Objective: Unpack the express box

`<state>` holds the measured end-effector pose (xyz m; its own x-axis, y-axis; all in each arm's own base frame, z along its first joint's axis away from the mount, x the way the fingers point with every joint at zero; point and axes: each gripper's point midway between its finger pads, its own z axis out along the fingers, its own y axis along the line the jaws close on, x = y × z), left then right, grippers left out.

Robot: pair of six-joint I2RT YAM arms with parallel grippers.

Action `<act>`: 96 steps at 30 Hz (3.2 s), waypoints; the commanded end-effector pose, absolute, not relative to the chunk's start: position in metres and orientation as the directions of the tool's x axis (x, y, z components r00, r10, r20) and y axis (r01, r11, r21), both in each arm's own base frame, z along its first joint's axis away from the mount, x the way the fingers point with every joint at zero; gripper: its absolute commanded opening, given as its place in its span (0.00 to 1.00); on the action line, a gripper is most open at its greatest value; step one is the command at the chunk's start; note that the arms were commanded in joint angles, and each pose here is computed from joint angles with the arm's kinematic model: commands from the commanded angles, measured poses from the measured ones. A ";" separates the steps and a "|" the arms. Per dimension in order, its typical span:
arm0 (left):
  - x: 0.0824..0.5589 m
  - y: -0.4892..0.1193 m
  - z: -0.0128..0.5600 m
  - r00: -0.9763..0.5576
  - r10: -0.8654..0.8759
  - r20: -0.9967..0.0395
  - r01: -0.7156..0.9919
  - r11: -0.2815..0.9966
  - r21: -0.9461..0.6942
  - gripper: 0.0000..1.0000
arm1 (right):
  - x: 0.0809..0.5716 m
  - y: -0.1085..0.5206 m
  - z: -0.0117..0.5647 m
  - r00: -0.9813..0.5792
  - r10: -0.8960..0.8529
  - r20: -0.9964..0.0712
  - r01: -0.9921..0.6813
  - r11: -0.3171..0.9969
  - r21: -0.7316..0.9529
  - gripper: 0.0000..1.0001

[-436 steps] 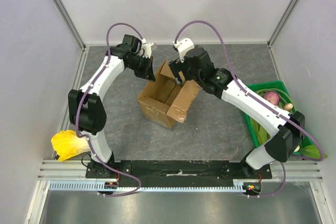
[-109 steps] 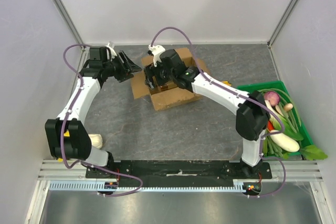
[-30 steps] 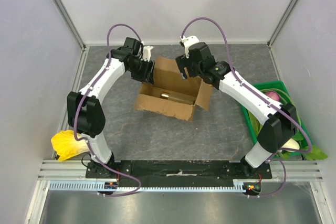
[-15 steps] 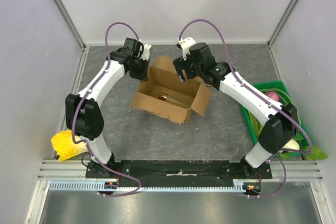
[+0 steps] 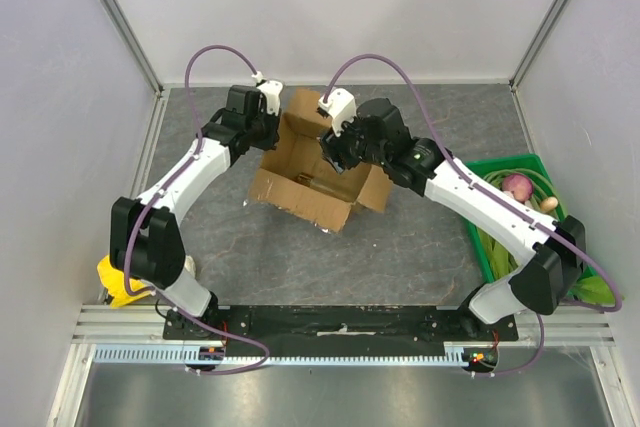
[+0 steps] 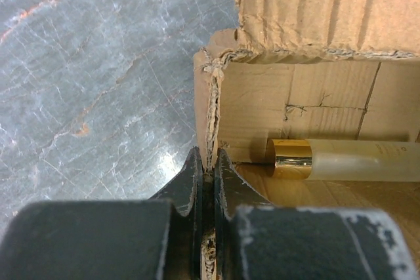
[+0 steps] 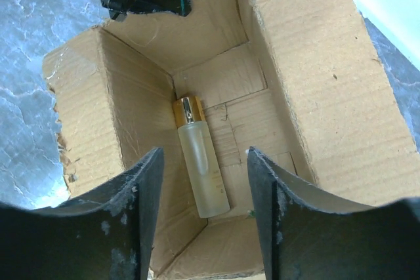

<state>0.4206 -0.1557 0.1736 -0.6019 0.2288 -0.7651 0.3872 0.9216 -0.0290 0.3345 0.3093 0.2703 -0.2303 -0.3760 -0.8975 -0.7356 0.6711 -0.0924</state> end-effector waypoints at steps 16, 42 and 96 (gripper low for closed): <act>0.427 -0.151 0.211 -0.332 0.238 -0.913 0.390 0.916 0.097 0.02 | 0.322 0.349 0.241 -0.107 -0.541 -0.834 -0.747 0.598 -0.292 0.33; 0.380 -0.136 0.201 -0.122 0.197 -0.973 0.358 0.923 0.142 0.02 | 0.296 0.364 0.166 -0.165 -0.647 -0.745 -0.778 0.549 -0.305 0.12; 0.393 -0.172 0.234 -0.563 0.145 -0.814 0.556 0.795 -0.243 0.02 | 0.298 0.363 0.058 -0.494 -0.671 -0.554 -0.792 0.610 -0.033 0.61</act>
